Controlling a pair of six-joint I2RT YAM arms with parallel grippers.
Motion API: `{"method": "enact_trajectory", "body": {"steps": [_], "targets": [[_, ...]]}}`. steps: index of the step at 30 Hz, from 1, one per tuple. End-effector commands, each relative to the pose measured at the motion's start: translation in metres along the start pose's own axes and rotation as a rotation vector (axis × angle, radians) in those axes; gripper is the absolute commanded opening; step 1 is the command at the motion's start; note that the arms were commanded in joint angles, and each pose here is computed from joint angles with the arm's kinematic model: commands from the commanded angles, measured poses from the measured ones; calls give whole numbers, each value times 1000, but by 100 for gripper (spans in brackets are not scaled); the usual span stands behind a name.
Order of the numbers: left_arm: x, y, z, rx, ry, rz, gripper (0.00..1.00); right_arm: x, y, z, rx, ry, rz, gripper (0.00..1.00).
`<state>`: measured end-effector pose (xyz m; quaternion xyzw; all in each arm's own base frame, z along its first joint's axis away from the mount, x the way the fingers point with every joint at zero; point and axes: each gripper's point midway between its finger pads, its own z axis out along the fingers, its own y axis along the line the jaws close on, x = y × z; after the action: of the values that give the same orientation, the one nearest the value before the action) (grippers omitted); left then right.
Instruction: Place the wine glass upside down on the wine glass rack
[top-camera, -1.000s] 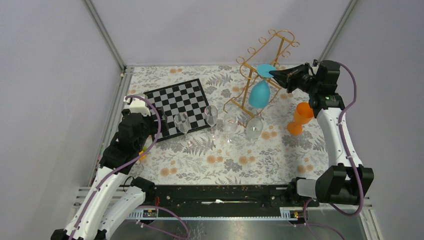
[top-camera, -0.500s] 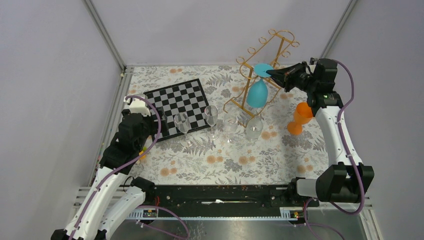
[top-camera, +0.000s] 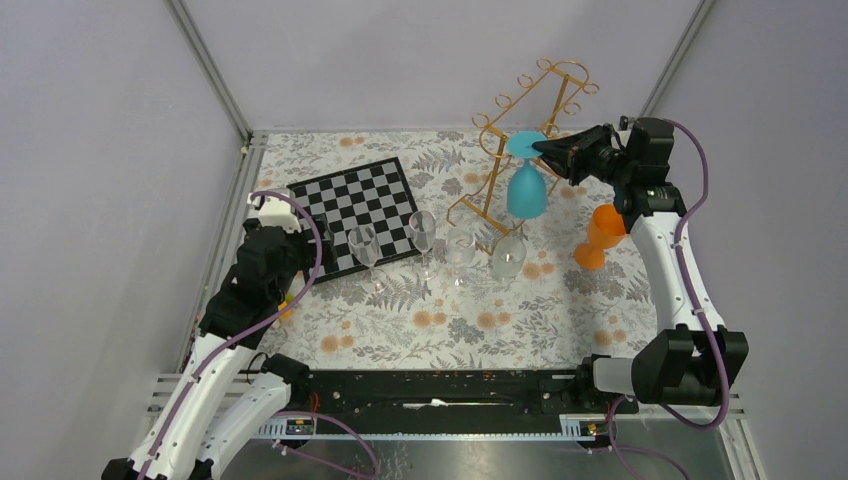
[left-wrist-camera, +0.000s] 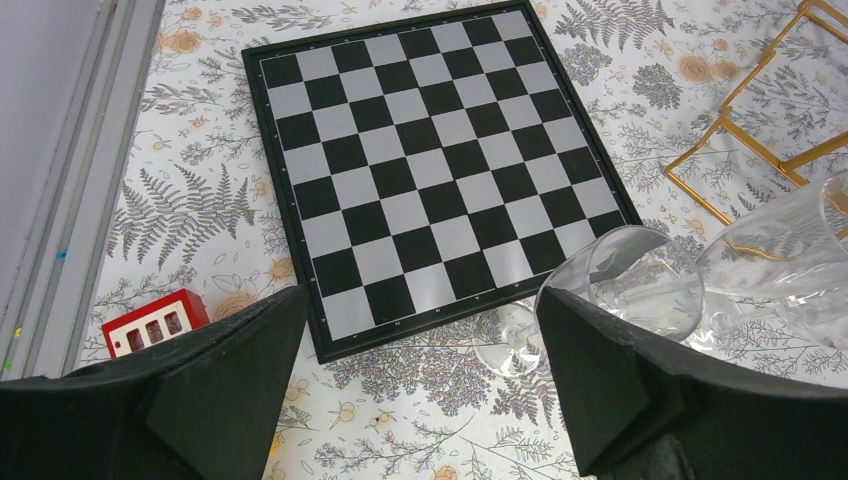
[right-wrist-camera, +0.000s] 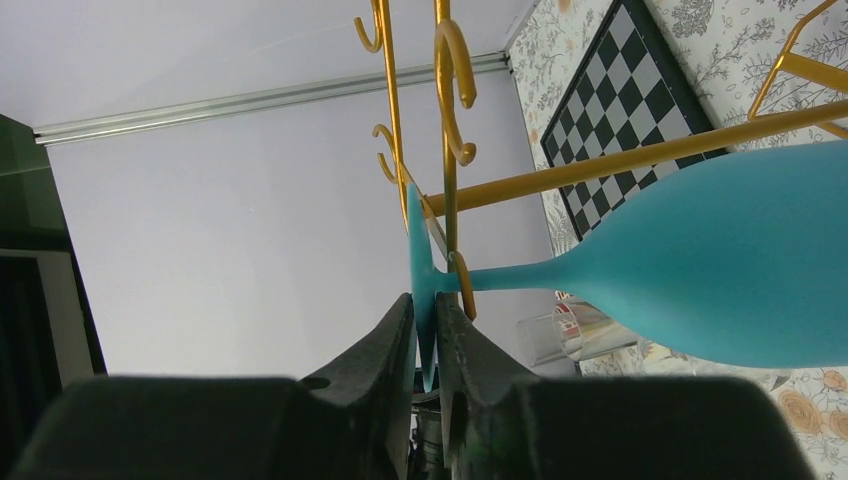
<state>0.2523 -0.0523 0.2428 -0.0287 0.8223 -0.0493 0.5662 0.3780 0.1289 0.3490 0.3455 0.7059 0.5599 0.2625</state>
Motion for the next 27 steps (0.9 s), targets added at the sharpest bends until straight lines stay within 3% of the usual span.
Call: {"method": "enact_trajectory", "body": {"steps": [1,27], "targets": [[-13,3,-3,-14,-51,-12,99,9,22,-9,-59,7,-76,22],[-23,2,-8,-3,-68,-1,99,23,11,-21,-6,49,-170,50]]}}
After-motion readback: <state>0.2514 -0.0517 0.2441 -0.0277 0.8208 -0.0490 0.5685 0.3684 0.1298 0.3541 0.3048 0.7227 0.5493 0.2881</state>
